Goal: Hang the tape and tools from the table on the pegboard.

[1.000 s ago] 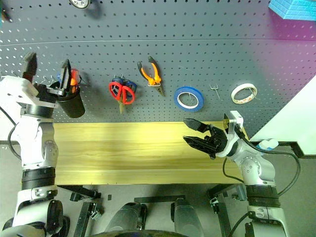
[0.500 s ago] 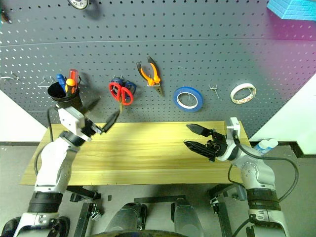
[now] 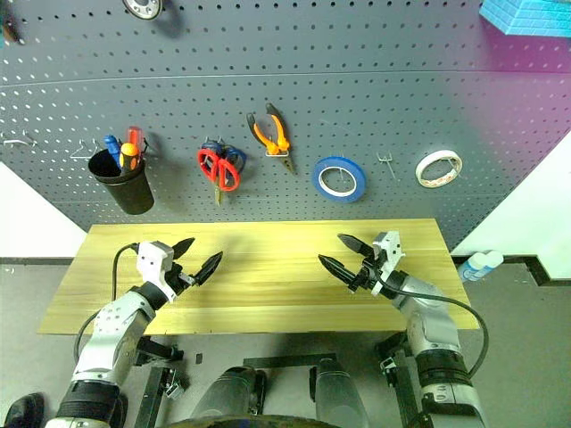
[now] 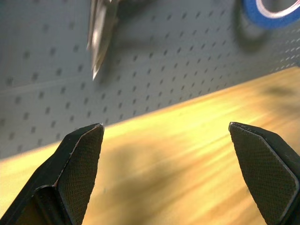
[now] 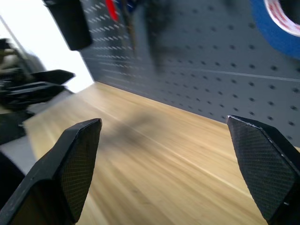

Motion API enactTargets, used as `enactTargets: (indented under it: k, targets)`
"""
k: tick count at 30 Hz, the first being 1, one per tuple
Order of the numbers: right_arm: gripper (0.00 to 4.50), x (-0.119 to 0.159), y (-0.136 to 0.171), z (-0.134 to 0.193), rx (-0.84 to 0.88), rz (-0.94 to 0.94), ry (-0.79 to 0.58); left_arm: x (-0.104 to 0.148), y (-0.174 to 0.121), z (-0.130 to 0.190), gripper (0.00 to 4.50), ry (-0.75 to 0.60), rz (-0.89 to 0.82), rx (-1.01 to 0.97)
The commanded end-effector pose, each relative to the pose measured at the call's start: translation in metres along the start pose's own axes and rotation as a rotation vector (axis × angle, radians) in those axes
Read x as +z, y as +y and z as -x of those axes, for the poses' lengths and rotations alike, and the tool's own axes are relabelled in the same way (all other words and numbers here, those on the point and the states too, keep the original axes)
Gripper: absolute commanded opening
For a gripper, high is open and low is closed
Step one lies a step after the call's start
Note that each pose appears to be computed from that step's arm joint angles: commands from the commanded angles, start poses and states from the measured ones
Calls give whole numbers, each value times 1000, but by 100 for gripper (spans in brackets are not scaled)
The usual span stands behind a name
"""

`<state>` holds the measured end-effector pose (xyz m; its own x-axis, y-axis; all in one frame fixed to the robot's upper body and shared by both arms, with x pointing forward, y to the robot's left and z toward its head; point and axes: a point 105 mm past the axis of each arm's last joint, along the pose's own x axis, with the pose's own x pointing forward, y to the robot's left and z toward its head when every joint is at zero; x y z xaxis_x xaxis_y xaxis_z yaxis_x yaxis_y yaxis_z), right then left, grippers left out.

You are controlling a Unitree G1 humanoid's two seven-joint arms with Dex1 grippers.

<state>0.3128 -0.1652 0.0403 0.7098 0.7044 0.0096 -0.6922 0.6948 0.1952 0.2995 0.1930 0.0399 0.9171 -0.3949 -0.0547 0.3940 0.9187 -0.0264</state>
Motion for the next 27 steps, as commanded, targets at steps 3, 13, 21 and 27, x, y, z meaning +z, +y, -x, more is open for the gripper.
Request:
enactTargets:
  k: [3,13,21,27]
  targets:
    - [450,9,-16,0,-154,-115,-104,8,12,5,446,-31,-55,106]
    - [450,-19,-33,23,-533,20,-22,-6,16,19,446,-21,-68,198]
    - [450,-28,-32,44,-696,120,18,-9,30,33,446,-39,-90,314]
    - [450,-35,-25,53,-758,160,51,-12,27,44,446,-42,-48,341]
